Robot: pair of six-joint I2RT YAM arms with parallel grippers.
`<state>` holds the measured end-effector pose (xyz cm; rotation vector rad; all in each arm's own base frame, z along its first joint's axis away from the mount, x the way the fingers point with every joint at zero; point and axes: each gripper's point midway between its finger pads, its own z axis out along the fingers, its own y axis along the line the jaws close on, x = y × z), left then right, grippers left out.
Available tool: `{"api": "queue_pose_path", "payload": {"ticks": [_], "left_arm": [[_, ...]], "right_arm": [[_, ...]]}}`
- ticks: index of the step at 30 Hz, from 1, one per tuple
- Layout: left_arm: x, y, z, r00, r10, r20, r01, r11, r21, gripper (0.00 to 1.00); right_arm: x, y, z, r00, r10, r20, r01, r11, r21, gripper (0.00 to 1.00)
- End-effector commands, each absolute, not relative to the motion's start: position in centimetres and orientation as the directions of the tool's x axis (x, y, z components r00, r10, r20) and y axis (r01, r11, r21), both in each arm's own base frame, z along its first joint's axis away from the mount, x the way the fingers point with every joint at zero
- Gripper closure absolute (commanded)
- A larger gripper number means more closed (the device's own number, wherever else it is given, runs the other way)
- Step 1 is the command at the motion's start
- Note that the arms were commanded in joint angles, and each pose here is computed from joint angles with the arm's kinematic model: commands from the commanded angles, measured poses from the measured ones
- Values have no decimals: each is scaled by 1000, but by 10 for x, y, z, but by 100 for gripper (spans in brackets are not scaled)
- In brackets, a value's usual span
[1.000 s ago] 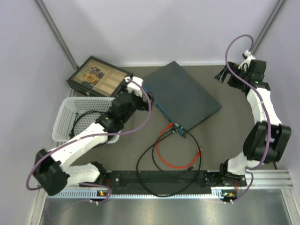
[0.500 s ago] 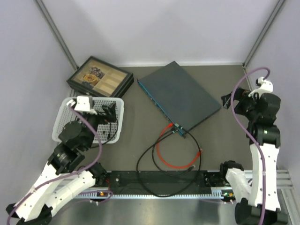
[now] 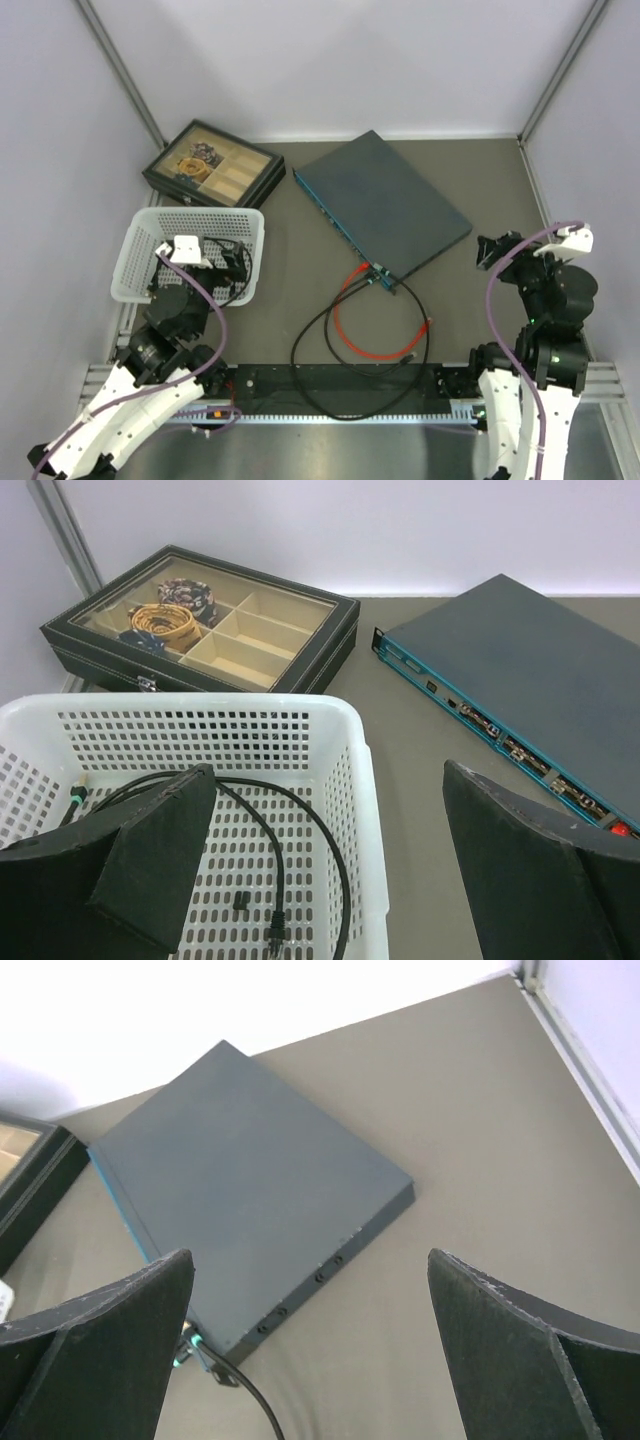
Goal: Insert the plug into the switch port
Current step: Reset both arms
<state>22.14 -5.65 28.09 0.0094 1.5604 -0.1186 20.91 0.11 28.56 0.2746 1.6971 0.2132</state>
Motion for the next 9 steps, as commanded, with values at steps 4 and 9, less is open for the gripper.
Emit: {"api": "queue_pose_path", "payload": {"ticks": [4, 9], "left_arm": [[218, -42, 299, 117, -152, -981, 35, 988, -149, 1], [217, -38, 301, 136, -165, -977, 22, 986, -163, 1]], "right_arm": [[192, -11, 292, -61, 255, -965, 118, 962, 247, 1], [190, -13, 293, -49, 239, -970, 123, 965, 232, 1]]}}
